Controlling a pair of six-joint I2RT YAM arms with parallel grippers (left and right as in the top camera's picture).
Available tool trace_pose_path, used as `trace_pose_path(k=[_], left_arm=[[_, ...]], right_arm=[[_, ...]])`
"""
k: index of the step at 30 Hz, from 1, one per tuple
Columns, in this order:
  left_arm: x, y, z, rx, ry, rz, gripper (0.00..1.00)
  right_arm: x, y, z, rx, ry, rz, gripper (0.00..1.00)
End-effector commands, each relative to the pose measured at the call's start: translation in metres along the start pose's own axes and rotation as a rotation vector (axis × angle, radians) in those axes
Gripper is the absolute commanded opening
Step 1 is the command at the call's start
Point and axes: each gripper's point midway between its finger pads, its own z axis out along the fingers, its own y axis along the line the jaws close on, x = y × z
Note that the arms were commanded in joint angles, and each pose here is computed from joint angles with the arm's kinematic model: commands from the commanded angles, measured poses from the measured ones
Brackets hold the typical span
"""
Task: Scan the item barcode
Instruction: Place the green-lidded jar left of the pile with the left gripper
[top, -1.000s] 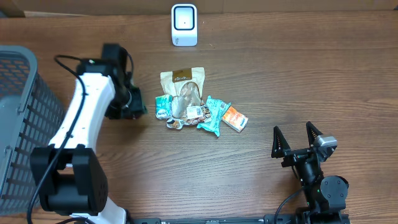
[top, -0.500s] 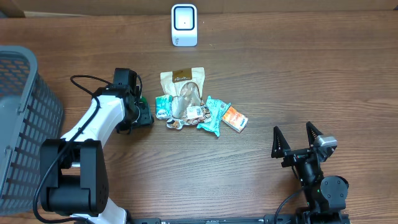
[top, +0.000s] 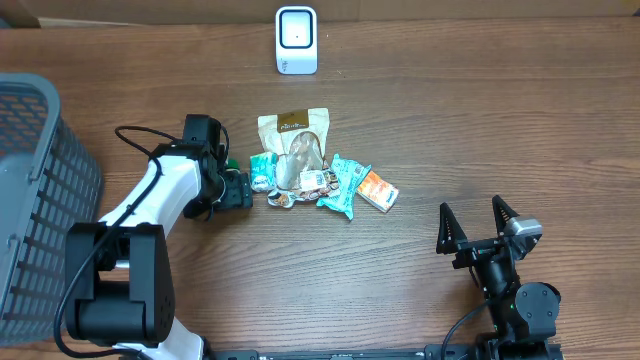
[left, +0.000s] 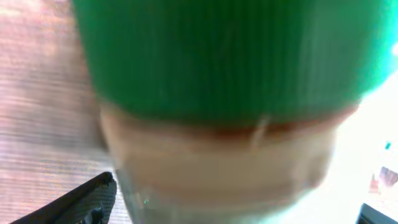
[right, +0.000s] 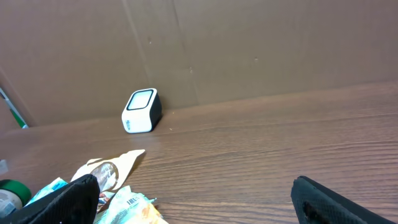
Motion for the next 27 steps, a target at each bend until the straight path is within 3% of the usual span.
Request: trace_pose_path(k=[1, 12, 16, 27], left_arm=[[-0.017, -0.009, -0.034, 0.038, -0.069, -0.018, 0.84], [-0.044, -0.019, -0.184, 0.093, -0.324, -0.008, 0.92], [-0.046, -0.016, -0.224, 0.099, -0.404, -0.015, 1.00], [-0.071, 0.044, -0.314, 0.309, -0.624, -0.099, 1.00]], right_arm=[[0.002, -0.003, 0.000, 0.013, -0.005, -0.004, 1.00], [0.002, -0.003, 0.000, 0.013, -0.005, -0.004, 1.00], [0.002, -0.003, 0.000, 0.013, -0.005, -0.004, 1.00], [0.002, -0.003, 0.000, 0.013, -0.005, -0.004, 1.00]])
